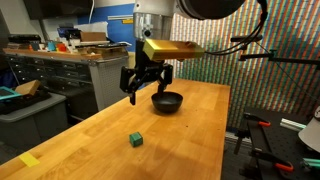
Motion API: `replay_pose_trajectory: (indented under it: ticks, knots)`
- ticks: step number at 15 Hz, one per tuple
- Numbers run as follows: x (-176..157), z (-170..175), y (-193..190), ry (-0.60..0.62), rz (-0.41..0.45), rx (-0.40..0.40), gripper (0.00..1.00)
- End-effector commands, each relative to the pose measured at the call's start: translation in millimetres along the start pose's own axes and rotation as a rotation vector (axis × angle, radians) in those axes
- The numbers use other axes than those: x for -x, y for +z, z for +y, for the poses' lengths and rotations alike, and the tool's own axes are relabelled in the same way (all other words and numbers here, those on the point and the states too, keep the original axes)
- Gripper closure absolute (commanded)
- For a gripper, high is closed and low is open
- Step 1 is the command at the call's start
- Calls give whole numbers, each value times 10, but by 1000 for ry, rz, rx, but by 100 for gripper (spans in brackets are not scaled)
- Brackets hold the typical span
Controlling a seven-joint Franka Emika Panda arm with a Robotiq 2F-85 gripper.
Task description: Put the green cube inside the black bowl
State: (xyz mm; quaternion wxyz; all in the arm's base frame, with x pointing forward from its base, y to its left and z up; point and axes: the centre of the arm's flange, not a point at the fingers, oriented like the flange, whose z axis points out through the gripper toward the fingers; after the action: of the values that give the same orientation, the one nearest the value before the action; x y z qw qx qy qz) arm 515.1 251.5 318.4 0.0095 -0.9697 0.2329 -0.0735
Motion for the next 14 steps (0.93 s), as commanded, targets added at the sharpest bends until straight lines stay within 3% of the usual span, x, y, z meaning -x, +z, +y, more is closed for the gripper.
replay_pose_trajectory:
  ticks: [1,14]
  knots:
    - [-144,-248,238,-6,1,-37,0]
    - [-388,-246,1082,-106,16,-8,0]
